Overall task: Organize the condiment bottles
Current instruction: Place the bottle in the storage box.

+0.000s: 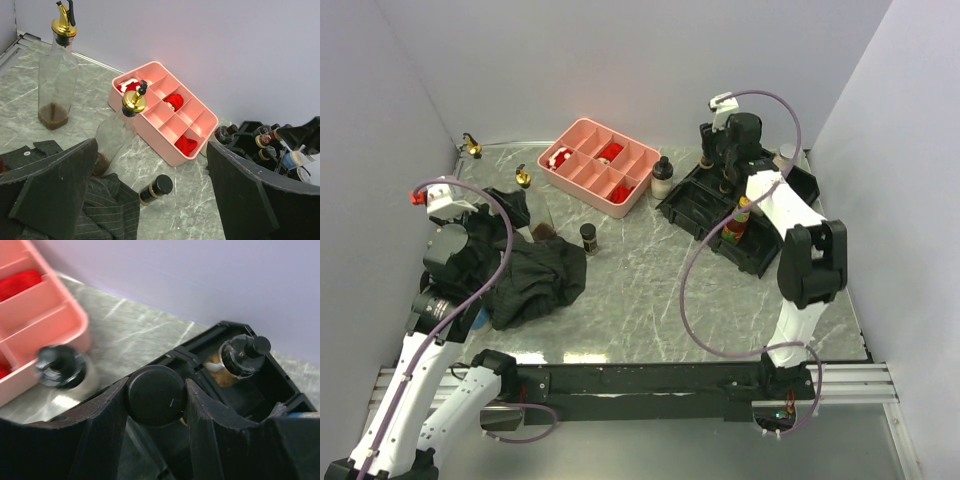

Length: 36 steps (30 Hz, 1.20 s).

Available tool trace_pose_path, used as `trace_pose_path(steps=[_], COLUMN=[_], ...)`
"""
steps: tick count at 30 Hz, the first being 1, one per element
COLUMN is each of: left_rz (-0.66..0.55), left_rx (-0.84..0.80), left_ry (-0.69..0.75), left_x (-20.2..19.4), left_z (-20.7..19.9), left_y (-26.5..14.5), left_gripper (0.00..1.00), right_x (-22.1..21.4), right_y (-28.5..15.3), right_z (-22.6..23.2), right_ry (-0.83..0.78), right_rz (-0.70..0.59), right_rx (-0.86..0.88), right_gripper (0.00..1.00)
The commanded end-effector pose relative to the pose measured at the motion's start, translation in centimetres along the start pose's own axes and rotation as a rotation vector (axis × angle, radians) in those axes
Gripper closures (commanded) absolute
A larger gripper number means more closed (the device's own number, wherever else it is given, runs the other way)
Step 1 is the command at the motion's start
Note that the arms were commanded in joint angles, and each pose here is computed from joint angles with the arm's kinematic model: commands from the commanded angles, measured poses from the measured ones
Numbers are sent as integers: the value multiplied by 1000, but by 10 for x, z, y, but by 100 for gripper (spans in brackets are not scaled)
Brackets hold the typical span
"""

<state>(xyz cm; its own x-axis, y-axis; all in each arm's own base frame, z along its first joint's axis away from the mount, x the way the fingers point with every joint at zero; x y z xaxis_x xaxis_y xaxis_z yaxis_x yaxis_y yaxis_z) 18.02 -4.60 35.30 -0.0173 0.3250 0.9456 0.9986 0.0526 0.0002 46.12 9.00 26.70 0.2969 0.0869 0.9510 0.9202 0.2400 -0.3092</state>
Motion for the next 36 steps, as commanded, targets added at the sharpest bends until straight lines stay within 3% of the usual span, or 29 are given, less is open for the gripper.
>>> trace_pose_path(steps=[1,6,15,26,36], left_rz=[-24,-21,-8,4,18], left_rx=[-2,-6,-3,1,14], left_ry=[0,3,8,14,20], left_x=[3,3,0,-2,-5], left_z=[-1,-1,-2,-3,-3], left_y=[0,1,5,9,13], left_gripper=[3,4,3,4,4], right_x=[21,-1,-26,-51,-69], right_y=[20,38,51,69,76], right_z=[-20,-27,-48,-58,-58], right_ry=[74,7,24,-6,-11], right_rz=[-93,-70,-10,28,67], right_rx=[-71,-39,-38,15,41], right_gripper=[80,78,75,65,45])
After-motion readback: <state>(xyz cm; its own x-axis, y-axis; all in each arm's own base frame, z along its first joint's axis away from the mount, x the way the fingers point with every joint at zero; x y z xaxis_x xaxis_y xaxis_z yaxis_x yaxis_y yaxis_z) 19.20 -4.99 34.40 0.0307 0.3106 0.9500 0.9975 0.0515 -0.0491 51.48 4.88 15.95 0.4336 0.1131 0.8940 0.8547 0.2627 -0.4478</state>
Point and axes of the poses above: each gripper's point midway between its finger pads, its own y axis out along the fingers, its own z axis along the line the jaws close on, x = y × z, the point moved 10 cm from there along -y, back along the fingers, and after that the axes turned 9 degrees about y, right-handed, at the moved point
